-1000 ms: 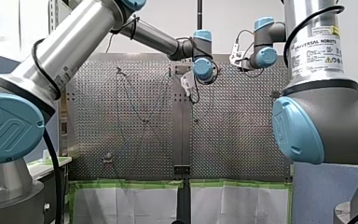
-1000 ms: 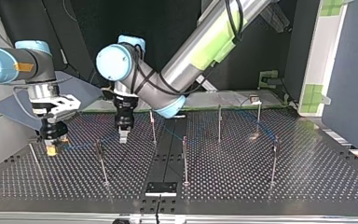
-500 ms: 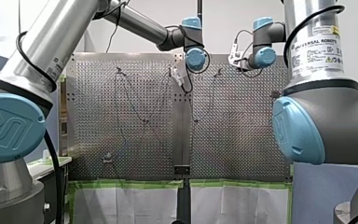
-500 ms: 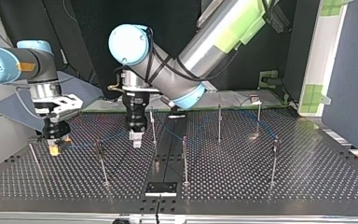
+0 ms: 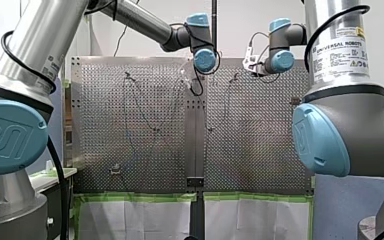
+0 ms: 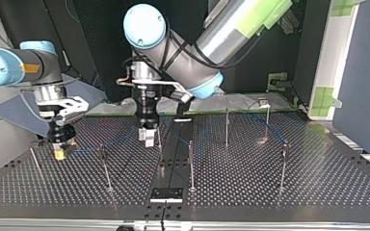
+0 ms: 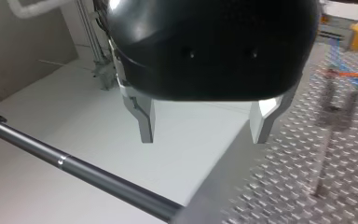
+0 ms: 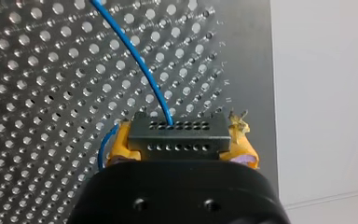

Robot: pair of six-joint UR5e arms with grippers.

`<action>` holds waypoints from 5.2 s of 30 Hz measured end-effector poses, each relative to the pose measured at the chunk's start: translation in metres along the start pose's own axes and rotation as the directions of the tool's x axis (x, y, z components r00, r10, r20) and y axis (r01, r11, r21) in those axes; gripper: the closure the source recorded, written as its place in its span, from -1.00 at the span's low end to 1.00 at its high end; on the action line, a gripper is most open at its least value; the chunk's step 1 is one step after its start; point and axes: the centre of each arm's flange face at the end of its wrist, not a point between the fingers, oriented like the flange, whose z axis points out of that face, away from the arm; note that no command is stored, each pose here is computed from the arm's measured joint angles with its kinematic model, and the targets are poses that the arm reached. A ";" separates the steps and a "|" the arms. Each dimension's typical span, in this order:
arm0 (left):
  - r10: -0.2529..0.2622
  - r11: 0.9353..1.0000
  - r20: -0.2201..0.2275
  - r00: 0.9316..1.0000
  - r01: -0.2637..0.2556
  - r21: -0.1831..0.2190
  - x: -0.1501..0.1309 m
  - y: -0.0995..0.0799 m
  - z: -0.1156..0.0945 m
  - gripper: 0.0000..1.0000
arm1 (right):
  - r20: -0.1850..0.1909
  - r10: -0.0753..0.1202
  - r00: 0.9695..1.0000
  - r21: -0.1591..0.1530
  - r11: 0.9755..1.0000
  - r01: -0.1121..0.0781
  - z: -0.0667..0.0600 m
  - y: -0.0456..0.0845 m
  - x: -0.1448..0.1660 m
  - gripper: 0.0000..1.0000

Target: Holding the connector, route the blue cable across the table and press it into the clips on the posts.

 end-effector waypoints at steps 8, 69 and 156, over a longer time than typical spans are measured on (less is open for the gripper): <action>0.048 0.998 -0.049 0.998 -0.050 -0.041 0.069 0.034 -0.016 -1.00 | 0.004 0.000 1.000 0.009 1.000 0.000 -0.001 -0.006 -0.001 1.00; 0.148 0.982 -0.210 0.966 -0.168 -0.081 0.241 0.257 -0.216 -1.00 | 0.010 -0.011 1.000 -0.004 1.000 0.011 -0.002 -0.001 -0.006 1.00; 0.152 0.984 -0.203 0.967 -0.168 -0.064 0.205 0.279 -0.260 -1.00 | 0.015 -0.009 1.000 0.001 1.000 0.009 -0.003 -0.007 -0.007 1.00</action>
